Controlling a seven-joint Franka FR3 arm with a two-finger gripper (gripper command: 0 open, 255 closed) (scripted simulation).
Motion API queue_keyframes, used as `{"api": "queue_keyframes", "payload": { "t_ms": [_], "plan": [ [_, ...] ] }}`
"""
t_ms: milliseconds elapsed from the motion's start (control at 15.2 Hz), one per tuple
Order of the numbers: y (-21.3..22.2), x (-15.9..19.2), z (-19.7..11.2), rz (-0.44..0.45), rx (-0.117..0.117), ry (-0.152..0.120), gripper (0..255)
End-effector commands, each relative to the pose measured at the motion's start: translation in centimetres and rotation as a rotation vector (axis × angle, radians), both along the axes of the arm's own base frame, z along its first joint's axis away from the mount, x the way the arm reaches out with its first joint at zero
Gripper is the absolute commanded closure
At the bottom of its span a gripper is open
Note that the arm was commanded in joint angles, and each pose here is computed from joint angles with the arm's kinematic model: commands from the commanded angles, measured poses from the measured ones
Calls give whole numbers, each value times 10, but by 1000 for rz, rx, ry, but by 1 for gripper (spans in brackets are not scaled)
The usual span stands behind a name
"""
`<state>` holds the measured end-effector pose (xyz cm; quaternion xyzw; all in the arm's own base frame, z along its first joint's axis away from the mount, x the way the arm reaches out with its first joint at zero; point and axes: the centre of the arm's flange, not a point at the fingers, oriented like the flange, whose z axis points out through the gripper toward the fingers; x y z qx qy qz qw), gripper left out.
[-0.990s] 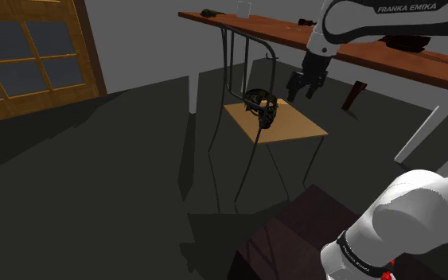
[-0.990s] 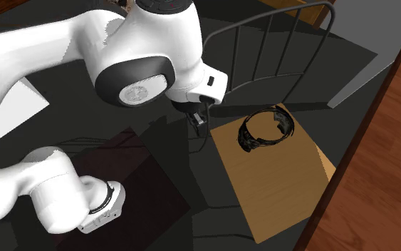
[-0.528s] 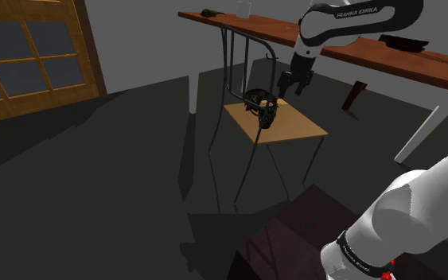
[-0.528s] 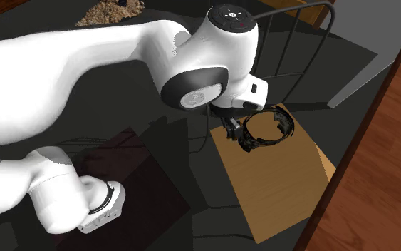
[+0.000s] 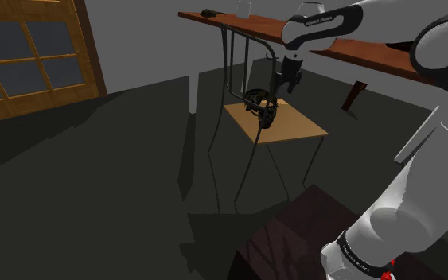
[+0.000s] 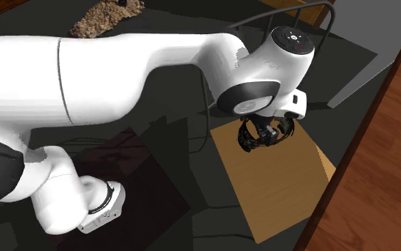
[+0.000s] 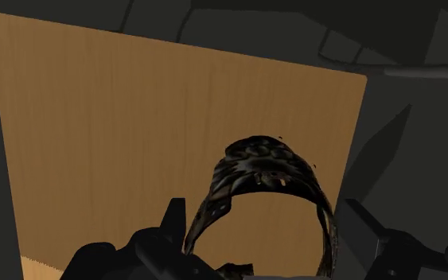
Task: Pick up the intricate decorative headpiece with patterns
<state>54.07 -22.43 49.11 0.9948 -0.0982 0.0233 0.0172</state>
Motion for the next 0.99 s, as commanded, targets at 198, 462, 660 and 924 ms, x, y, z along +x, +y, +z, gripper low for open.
{"api": "queue_keyframes", "payload": {
  "t_ms": [198, 462, 660, 924],
  "plan": [
    [-39, 50, -22, -4, -3, 7, 0],
    [-72, 88, -39, -8, -5, 13, 0],
    [-76, 93, -52, -8, -5, 14, 0],
    [-76, 93, -73, -8, -5, 14, 0]
  ]
}}
